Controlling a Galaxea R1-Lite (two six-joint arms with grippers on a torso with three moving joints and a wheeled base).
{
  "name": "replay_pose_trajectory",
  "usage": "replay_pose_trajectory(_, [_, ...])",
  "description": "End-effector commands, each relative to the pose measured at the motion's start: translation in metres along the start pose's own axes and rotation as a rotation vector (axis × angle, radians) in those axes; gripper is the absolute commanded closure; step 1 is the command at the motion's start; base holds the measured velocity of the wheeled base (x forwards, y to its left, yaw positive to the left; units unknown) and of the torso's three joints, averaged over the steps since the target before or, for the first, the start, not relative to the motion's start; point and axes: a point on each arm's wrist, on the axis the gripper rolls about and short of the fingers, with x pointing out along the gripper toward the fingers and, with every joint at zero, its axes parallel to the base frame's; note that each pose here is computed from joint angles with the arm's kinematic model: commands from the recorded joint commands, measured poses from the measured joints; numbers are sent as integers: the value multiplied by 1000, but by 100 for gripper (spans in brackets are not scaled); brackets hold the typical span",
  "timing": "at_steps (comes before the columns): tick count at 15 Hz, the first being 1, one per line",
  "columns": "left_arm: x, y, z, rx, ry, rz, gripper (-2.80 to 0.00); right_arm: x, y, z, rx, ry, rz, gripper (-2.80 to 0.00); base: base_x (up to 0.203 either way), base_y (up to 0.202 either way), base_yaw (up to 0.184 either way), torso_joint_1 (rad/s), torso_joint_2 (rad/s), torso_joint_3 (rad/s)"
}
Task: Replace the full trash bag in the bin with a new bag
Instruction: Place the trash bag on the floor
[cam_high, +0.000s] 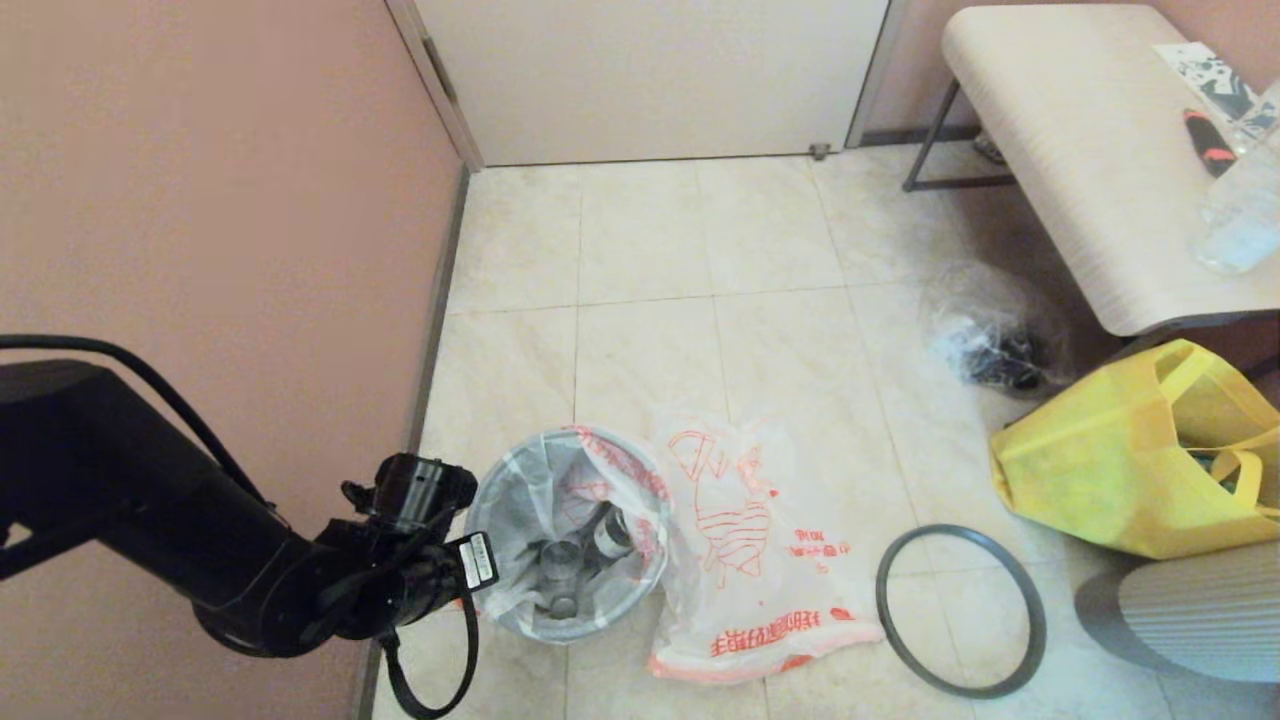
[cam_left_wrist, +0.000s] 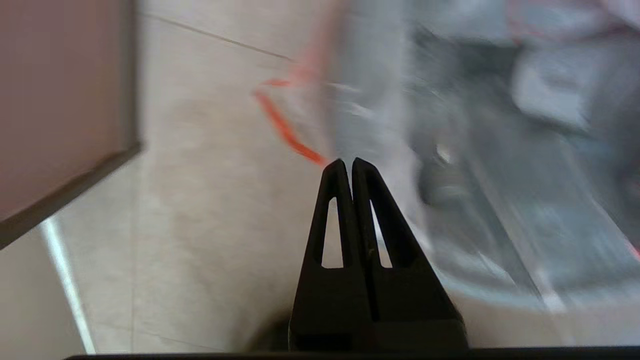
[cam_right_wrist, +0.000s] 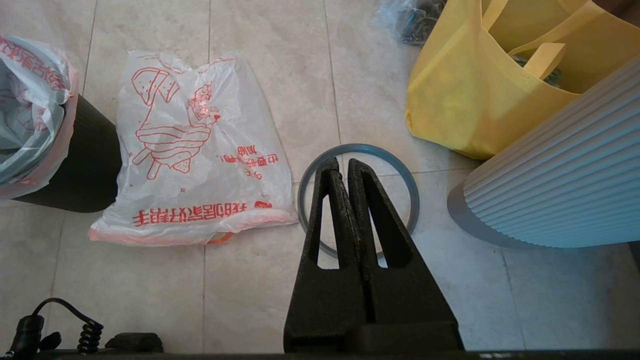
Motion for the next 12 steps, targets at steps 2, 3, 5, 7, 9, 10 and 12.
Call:
replay_pose_trajectory(2, [14,0,-5,-6,-47,137,0,0,0,0,0,2,0,0,0,0,0,0,0,0])
replay_pose_trajectory(3, [21,-1,-8,-4,-62,191,0,0,0,0,0,2,0,0,0,0,0,0,0,0])
replay_pose_trajectory(5, [31,-3,-10,-10,-68,226,0,0,0,0,0,2,0,0,0,0,0,0,0,0])
replay_pose_trajectory(7, [45,-8,-10,-5,-66,240,0,0,0,0,0,2,0,0,0,0,0,0,0,0])
replay_pose_trajectory(9, [63,-15,-9,0,-73,263,0,0,0,0,0,2,0,0,0,0,0,0,0,0])
replay_pose_trajectory(10, [71,-19,-7,2,-75,265,0,0,0,-1,0,4,0,0,0,0,0,0,0,0])
replay_pose_trajectory(12, [82,-28,-1,23,-66,251,0,0,0,0,0,2,0,0,0,0,0,0,0,0])
